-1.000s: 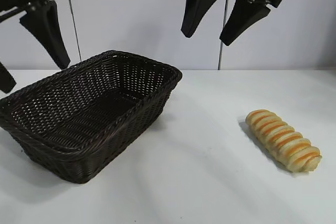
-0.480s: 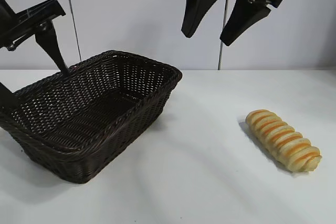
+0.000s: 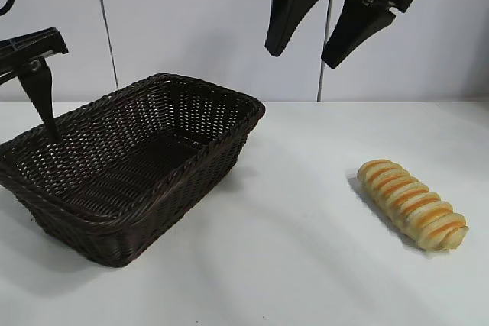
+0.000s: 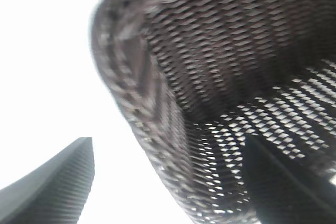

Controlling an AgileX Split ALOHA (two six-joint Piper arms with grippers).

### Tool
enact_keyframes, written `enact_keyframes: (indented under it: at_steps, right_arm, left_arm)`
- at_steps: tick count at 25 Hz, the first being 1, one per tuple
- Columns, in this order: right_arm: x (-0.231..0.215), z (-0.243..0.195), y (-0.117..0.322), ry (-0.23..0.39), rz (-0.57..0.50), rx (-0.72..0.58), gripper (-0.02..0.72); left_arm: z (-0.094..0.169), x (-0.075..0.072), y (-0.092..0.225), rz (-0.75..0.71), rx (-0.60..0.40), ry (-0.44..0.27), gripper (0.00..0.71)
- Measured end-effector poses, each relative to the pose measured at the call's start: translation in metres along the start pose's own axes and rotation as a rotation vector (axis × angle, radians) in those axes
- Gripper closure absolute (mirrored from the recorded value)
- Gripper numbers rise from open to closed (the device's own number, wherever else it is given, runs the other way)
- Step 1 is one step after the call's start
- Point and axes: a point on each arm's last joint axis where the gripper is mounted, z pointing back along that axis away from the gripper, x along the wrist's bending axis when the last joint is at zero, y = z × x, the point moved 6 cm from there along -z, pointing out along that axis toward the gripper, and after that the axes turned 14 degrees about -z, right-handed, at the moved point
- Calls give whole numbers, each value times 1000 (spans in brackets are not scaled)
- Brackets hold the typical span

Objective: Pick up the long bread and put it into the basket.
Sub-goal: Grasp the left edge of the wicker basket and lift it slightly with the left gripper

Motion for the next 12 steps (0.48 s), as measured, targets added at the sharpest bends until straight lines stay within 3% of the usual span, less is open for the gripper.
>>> enact_keyframes:
  at_steps: [5,12]
  right_arm:
    - [0,0,0,0,0,0,167]
    - [0,0,0,0,0,0,167]
  left_arm:
    - [-1,-8,-3,44,-23,59,148]
    - [-4,-9,-5,51,-47,76,148]
